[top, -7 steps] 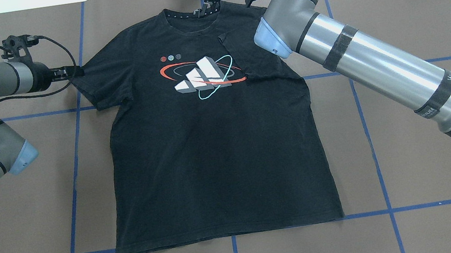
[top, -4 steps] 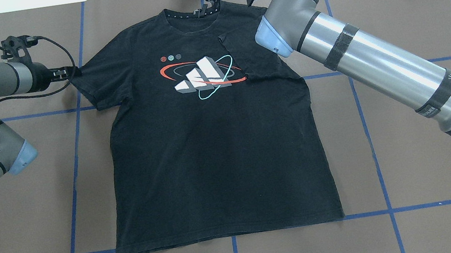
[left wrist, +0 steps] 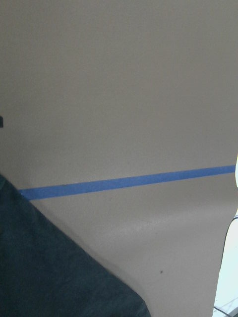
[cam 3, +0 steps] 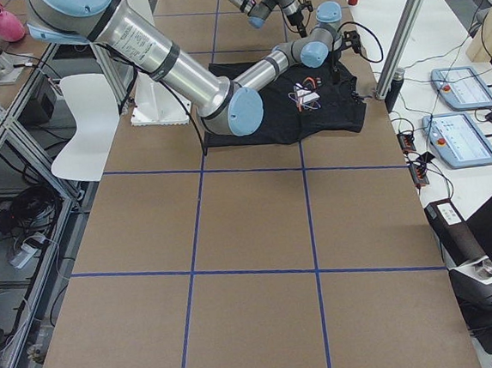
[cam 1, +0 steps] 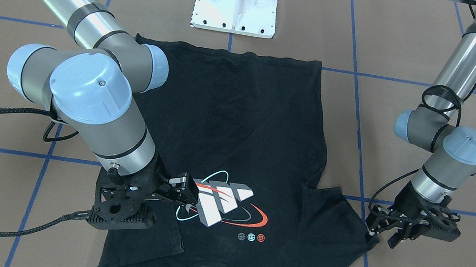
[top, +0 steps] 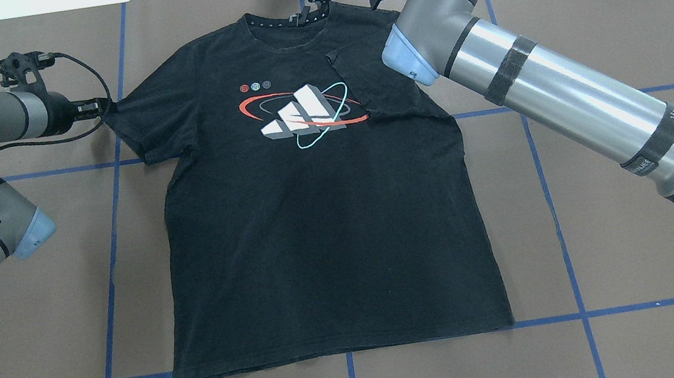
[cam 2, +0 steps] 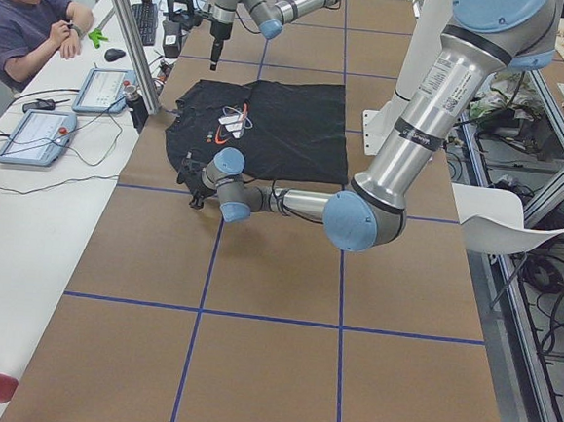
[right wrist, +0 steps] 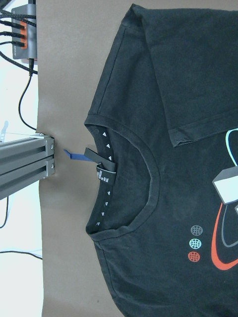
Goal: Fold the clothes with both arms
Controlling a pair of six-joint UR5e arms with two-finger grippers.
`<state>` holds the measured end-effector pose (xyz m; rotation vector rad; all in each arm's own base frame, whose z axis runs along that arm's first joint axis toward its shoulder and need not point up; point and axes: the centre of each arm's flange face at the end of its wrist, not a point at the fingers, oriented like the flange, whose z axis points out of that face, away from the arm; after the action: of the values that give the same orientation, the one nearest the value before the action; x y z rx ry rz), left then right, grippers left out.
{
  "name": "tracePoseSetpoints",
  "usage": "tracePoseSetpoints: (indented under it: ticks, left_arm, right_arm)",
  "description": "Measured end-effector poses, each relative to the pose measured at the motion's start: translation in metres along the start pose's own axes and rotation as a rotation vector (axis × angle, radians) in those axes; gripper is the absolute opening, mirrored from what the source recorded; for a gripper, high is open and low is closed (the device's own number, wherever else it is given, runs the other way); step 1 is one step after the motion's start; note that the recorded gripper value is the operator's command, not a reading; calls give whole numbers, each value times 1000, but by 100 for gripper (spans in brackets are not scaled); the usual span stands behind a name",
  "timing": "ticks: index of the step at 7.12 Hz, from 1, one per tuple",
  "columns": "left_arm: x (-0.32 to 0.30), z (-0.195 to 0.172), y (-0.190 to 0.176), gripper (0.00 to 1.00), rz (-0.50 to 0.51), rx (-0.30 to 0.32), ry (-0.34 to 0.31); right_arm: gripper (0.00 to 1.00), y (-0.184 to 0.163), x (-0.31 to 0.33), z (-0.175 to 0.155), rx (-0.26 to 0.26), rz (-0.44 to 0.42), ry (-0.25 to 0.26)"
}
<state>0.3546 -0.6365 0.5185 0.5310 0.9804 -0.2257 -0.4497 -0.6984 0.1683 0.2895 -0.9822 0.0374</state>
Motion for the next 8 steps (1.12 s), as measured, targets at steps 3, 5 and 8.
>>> tracePoseSetpoints:
  ticks: [3, 5, 8]
  left_arm:
    - [6, 4, -3, 51, 0, 0, 1]
    - [6, 4, -3, 52, 4, -1, 1]
    - [6, 4, -3, 52, 6, -1, 2]
  right_arm:
    - [100, 0, 1, 1, -1, 1, 1]
    - [100, 0, 1, 0, -1, 1, 1]
    - [100, 0, 0, 0, 0, 11, 1]
